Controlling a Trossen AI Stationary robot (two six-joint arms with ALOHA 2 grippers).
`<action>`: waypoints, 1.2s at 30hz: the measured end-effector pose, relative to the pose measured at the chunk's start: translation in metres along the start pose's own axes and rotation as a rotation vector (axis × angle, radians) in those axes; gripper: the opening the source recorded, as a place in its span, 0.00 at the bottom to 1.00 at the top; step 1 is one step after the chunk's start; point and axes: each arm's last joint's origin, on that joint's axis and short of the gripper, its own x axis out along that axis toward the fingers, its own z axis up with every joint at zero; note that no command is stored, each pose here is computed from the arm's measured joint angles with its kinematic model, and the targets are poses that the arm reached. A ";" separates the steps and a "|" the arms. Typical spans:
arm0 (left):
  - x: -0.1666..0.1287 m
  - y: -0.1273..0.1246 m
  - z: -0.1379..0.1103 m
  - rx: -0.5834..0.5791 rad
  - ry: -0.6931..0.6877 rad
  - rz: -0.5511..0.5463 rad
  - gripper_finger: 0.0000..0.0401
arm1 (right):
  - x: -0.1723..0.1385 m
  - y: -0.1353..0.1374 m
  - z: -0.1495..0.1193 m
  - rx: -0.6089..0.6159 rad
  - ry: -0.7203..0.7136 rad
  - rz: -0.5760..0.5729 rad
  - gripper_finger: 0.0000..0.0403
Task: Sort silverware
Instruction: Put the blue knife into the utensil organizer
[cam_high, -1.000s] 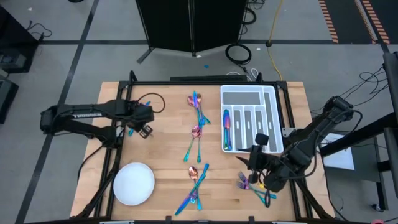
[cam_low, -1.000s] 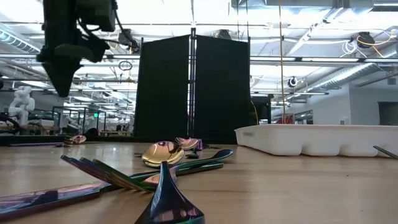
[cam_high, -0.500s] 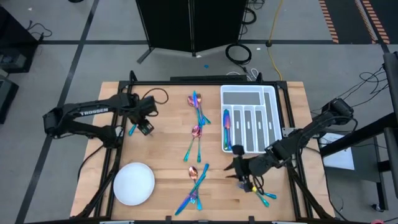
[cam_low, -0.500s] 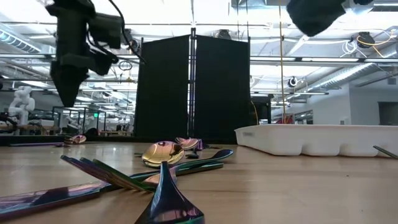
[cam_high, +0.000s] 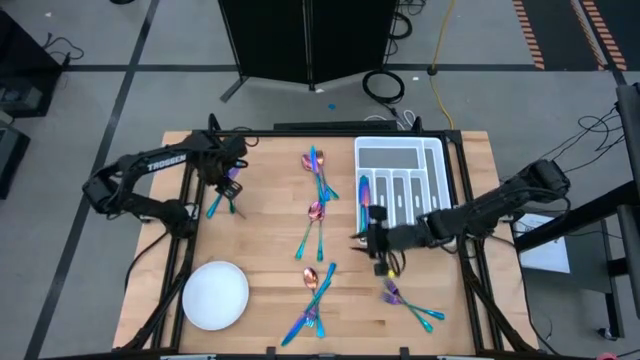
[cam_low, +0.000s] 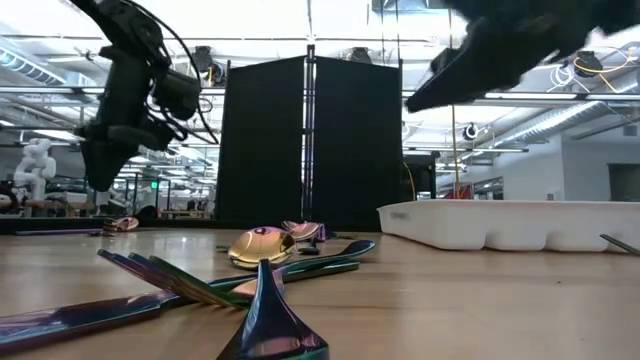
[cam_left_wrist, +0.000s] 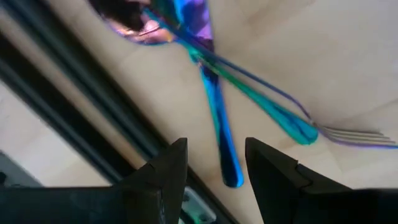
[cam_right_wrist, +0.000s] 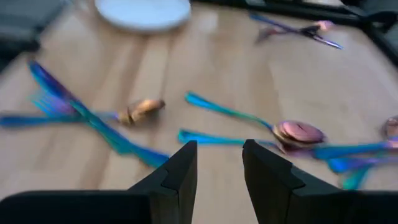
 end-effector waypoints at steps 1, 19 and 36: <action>0.002 0.000 0.003 0.008 -0.002 -0.001 0.41 | 0.002 -0.005 -0.002 0.021 -0.039 0.041 0.28; 0.029 0.014 0.012 -0.013 -0.029 -0.050 0.41 | 0.004 -0.041 0.041 0.099 -0.310 0.147 0.28; 0.052 0.019 0.003 -0.252 0.016 -0.057 0.41 | 0.004 -0.032 0.037 0.029 -0.275 0.166 0.28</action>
